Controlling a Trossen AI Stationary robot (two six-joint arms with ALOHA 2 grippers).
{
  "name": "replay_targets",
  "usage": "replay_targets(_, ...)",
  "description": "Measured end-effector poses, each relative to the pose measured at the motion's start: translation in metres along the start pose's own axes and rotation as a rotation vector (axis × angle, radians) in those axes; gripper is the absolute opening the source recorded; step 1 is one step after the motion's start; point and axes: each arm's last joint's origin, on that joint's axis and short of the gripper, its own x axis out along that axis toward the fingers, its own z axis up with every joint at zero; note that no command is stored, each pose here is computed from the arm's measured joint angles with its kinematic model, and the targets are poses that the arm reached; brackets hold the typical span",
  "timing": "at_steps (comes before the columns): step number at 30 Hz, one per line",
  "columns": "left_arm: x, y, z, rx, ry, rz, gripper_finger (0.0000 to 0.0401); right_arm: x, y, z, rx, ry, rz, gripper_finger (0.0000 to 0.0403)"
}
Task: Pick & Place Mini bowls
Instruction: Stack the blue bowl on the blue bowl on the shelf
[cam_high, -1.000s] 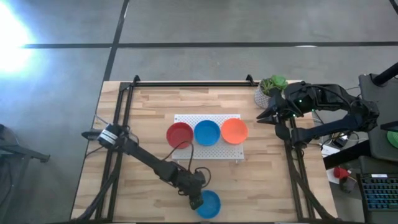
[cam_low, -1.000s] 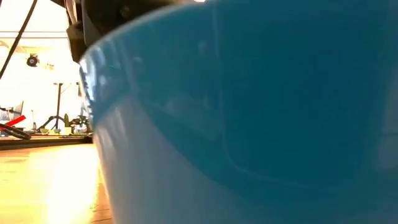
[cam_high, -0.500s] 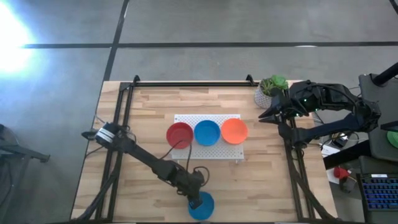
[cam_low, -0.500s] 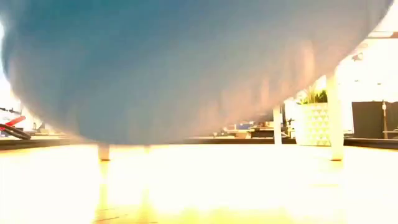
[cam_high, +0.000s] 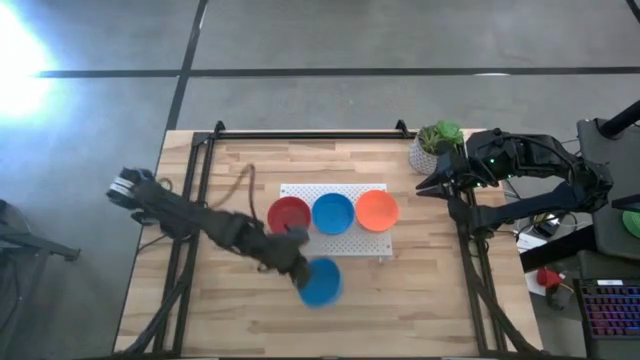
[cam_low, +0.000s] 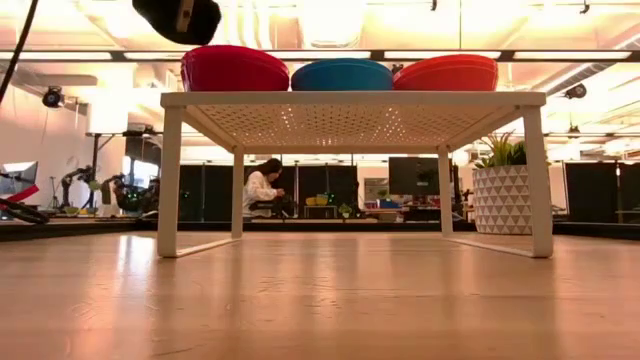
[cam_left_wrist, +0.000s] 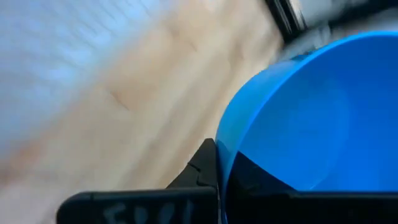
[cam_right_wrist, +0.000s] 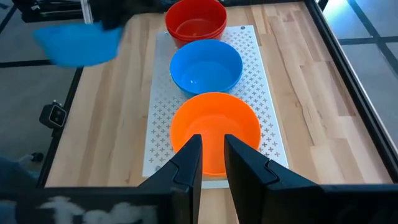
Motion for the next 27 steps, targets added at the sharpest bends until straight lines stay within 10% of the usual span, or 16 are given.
replay_targets(11,-0.083,0.026,0.066,-0.113,-0.326,0.059,0.0000,0.000,0.000,0.001,-0.001,-0.013,-0.002,0.0066)
replay_targets(27,-0.099,0.062,0.130,0.081,-0.369,0.249,0.0000,0.000,0.000,0.006,0.010,-0.060,0.002,0.0066)
